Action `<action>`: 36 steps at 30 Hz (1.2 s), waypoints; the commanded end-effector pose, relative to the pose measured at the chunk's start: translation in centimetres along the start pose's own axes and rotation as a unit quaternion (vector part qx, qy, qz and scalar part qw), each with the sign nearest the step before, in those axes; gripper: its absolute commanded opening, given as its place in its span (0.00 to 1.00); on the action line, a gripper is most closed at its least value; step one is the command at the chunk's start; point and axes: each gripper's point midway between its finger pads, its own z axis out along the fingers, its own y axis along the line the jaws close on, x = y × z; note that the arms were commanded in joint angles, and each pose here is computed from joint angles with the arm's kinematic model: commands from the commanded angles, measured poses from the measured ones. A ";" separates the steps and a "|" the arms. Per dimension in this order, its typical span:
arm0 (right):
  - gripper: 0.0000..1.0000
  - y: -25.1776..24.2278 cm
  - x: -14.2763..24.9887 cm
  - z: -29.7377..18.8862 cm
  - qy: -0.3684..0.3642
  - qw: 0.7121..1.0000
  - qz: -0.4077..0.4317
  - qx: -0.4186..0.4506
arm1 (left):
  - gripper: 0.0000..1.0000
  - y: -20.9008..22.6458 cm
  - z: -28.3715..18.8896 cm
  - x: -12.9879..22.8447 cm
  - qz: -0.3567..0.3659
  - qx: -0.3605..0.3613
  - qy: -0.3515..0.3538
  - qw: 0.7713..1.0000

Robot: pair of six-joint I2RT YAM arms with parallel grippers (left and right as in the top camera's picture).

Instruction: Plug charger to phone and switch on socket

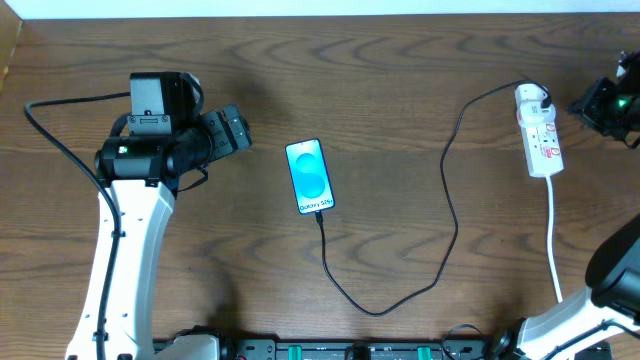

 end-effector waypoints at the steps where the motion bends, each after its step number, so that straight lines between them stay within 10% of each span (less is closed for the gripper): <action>1: 0.01 -1.2 -0.2 1.6 0.010 0.999 0.049 -0.012 | 0.98 0.2 -0.3 -0.3 0.004 -0.006 -0.006 1.000; 36: 0.01 -7.0 0.6 9.9 0.033 0.995 0.092 0.001 | 0.98 0.2 -0.3 -0.3 0.004 -0.006 -0.006 1.000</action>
